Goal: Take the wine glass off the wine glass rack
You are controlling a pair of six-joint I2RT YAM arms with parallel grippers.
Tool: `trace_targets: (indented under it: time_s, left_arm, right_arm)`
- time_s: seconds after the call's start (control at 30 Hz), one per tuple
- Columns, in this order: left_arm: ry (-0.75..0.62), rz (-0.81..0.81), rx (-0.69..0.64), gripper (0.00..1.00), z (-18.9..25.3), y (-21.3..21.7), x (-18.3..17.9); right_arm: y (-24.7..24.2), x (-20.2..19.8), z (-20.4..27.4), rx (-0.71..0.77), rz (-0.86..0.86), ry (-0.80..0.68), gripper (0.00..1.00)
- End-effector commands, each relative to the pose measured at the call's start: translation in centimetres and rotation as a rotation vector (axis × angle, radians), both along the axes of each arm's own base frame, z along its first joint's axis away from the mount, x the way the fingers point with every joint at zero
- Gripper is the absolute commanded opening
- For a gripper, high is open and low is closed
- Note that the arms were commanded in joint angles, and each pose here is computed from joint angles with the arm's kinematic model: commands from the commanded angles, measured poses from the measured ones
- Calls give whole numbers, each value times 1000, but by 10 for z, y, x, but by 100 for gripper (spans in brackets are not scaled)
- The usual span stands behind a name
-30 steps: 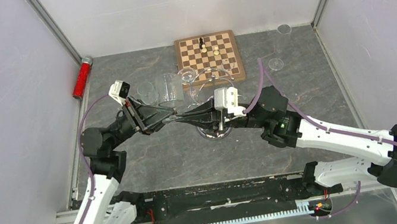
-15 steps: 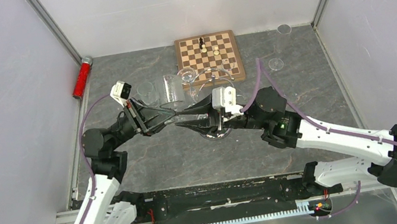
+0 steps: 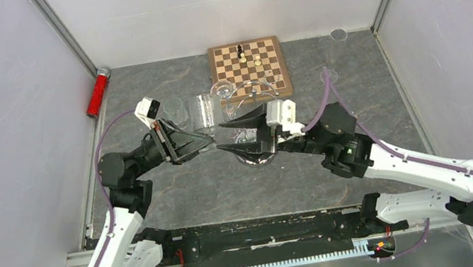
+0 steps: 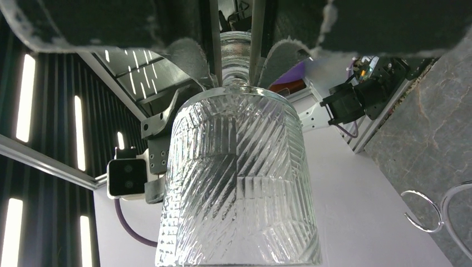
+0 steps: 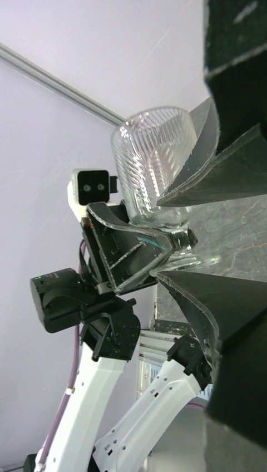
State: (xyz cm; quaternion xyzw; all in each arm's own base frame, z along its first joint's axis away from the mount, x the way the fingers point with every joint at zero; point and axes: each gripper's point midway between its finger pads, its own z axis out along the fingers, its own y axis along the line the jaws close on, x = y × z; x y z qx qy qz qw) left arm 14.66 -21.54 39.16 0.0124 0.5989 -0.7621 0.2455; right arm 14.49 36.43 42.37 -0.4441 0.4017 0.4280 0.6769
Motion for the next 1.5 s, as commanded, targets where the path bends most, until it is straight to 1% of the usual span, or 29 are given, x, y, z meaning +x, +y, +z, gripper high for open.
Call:
trace_targets:
  time_s: [0.0, 0.17, 0.27, 0.5, 0.63, 0.77, 0.97, 1.07, 1.2, 1.4, 1.47]
  left_arm:
    - [-154, -20, 23, 2, 5, 0, -14]
    - [-163, -20, 68, 2, -6, -2, -11]
    - [-193, -40, 111, 2, -15, -4, -13]
    - [-244, -83, 213, 2, -45, -6, -16]
    - [-269, -106, 261, 2, -63, -6, -18]
    - [-302, -182, 280, 2, -73, -5, -29]
    - [-361, -278, 308, 2, -82, -12, -53]
    - [-372, -323, 359, 2, -92, -17, -64]
    - [-385, -387, 395, 2, -101, -21, -79]
    - [-417, -448, 410, 2, -108, -24, -95]
    - [-425, -452, 427, 2, -111, -25, -97]
  right_arm:
    - [-21, -5, 31, 80, -27, -33, 50]
    - [-30, -3, 40, 54, -56, 26, 52]
    - [-33, -2, 35, 5, -76, 69, 53]
    - [-50, -3, 29, -45, -117, 116, 57]
    - [-54, 0, 13, -173, -148, 171, 61]
    - [-57, -3, 3, -260, -143, 217, 64]
    - [-60, -8, -1, -322, -130, 268, 65]
    - [-58, -13, -8, -359, -101, 298, 65]
    - [-58, -24, -11, -369, -30, 335, 63]
    - [-66, -31, -17, -376, 78, 416, 63]
    - [-67, -34, -22, -380, 125, 496, 62]
